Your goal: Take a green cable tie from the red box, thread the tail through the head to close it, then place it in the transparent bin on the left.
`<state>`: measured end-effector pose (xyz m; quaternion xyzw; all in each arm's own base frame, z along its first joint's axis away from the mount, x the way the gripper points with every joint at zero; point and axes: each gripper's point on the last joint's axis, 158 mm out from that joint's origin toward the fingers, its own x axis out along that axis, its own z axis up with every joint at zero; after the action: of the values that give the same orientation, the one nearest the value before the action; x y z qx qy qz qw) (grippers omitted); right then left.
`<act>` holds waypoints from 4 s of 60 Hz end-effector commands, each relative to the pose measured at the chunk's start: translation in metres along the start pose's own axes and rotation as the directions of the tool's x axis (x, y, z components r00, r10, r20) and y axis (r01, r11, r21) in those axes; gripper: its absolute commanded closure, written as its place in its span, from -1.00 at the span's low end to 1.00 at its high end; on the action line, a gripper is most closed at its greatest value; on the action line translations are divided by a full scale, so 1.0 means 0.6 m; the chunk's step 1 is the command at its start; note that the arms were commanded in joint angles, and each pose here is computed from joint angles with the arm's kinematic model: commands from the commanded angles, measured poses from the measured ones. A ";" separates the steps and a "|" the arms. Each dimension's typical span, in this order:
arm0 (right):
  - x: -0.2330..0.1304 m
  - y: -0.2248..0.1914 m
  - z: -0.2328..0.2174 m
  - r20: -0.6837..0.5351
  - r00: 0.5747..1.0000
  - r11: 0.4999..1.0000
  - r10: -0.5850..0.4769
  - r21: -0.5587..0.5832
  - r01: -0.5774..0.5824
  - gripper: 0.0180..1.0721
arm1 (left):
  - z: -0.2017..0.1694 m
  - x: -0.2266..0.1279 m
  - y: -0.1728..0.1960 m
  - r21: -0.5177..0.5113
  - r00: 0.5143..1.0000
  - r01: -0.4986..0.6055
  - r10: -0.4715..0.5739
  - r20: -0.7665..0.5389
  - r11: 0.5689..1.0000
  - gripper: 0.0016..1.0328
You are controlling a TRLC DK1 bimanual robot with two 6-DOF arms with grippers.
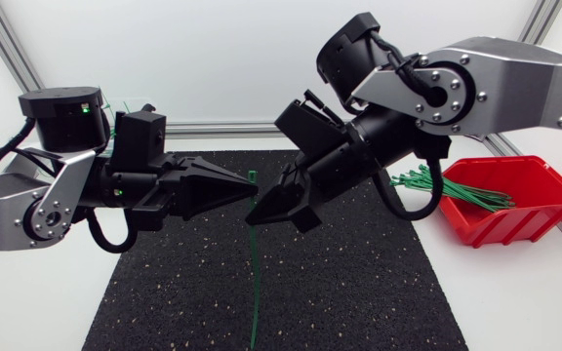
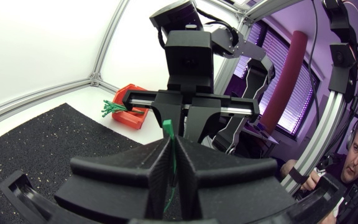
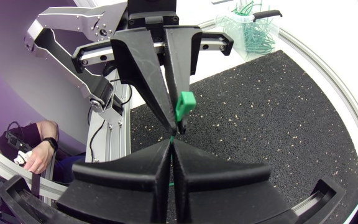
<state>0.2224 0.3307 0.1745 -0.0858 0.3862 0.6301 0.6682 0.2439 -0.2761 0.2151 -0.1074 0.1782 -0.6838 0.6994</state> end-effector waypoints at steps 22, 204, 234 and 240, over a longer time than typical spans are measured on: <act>-0.004 -0.003 -0.008 0.009 1.000 1.000 -0.009 -0.013 0.009 0.89 | 0.009 -0.001 -0.009 0.039 1.000 0.015 -0.016 0.009 0.999 0.93; 0.036 -0.133 -0.127 0.195 0.663 -0.032 -0.723 -0.968 0.249 -0.91 | 0.084 -0.022 0.164 -0.436 1.000 -0.009 0.012 0.005 0.900 0.94; 0.050 -0.136 -0.126 0.179 0.654 -0.022 -0.735 -0.970 0.241 -0.91 | 0.039 -0.003 0.167 -0.146 0.999 0.017 -0.021 -0.027 0.989 0.94; 0.051 -0.138 -0.124 0.182 0.651 -0.022 -0.737 -0.969 0.245 -0.91 | 0.028 0.004 0.179 -0.167 0.999 0.027 -0.033 -0.035 0.986 0.94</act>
<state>0.2614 0.2878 0.0696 -0.7330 -0.0198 0.4023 0.5482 0.3493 -0.2711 0.2079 -0.1503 0.2320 -0.6712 0.6879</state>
